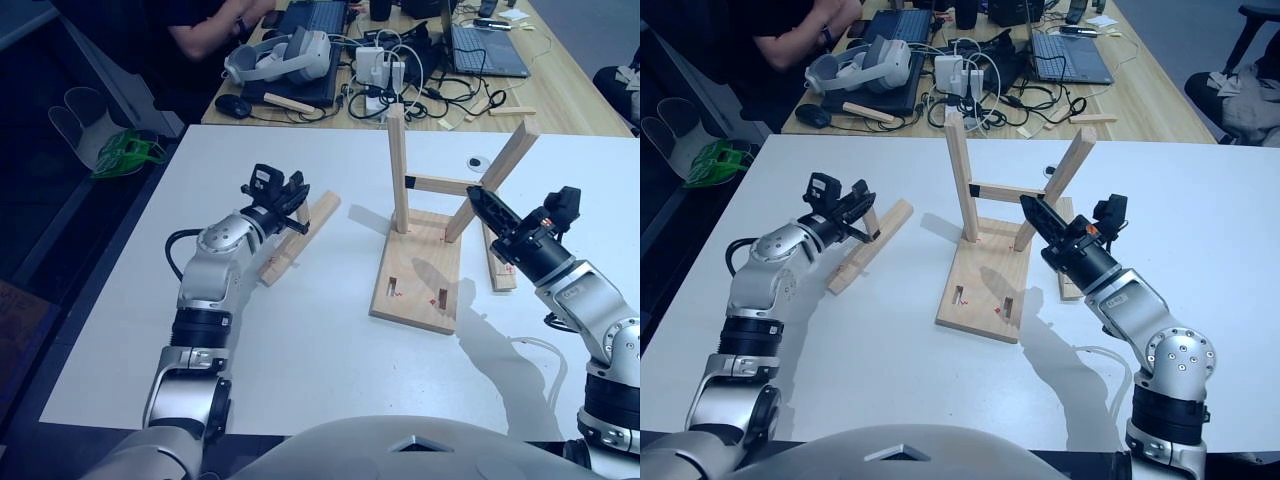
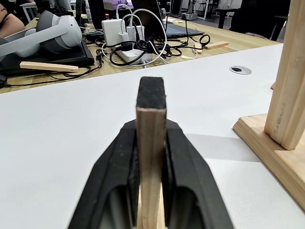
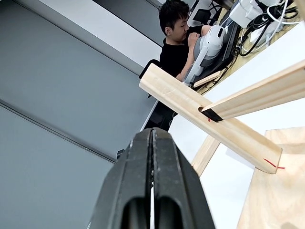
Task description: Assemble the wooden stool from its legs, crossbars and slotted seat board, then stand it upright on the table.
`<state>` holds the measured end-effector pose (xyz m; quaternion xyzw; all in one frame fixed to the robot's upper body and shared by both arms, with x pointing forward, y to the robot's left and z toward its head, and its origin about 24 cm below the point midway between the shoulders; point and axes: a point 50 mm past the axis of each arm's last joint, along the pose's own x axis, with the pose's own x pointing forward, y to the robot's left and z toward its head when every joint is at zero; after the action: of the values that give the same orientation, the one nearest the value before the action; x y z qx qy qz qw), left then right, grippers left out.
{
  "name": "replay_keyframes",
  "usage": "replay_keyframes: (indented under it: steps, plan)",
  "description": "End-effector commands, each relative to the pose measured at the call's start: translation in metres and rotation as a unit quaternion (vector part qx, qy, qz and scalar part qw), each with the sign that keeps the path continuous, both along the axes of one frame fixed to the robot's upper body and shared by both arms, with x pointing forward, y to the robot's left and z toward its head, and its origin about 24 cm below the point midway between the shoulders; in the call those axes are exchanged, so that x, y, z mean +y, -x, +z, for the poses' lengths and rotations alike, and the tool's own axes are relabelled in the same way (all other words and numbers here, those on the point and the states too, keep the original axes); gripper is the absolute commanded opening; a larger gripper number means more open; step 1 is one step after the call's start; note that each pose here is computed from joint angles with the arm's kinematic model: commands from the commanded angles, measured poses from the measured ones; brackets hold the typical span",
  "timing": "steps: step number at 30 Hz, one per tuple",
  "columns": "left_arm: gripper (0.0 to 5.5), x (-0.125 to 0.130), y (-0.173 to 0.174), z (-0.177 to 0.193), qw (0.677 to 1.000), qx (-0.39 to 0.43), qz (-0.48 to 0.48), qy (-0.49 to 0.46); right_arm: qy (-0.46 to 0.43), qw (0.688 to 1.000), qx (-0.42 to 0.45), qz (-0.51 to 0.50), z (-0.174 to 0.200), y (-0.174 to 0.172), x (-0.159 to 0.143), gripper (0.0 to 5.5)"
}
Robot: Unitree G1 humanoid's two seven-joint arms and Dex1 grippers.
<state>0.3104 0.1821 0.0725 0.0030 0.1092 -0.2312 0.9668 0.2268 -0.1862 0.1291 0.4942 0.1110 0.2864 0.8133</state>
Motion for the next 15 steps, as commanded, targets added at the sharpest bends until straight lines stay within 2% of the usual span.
replay_keyframes:
  steps: [1, 7, 14, 15]
  plan:
    - [0.39, 0.0004, 0.0172, -0.0360, 0.997, 0.065, 0.028, 0.029, -0.001, 1.000, -0.002, 0.007, 0.0021, -0.0013, 0.0003, 0.00]
    - [0.39, 0.0012, 0.0164, -0.0315, 1.000, 0.008, 0.028, -0.008, -0.001, 1.000, -0.002, 0.005, 0.0032, -0.0019, -0.0006, 0.00]
    - [0.39, 0.0063, 0.0173, -0.0375, 0.999, -0.006, 0.028, -0.018, -0.004, 1.000, -0.001, 0.004, 0.0032, -0.0018, -0.0009, 0.00]
    - [0.68, 0.0074, 0.0157, -0.0331, 0.999, -0.014, 0.028, -0.018, -0.005, 1.000, 0.000, 0.004, 0.0030, -0.0019, -0.0010, 0.00]
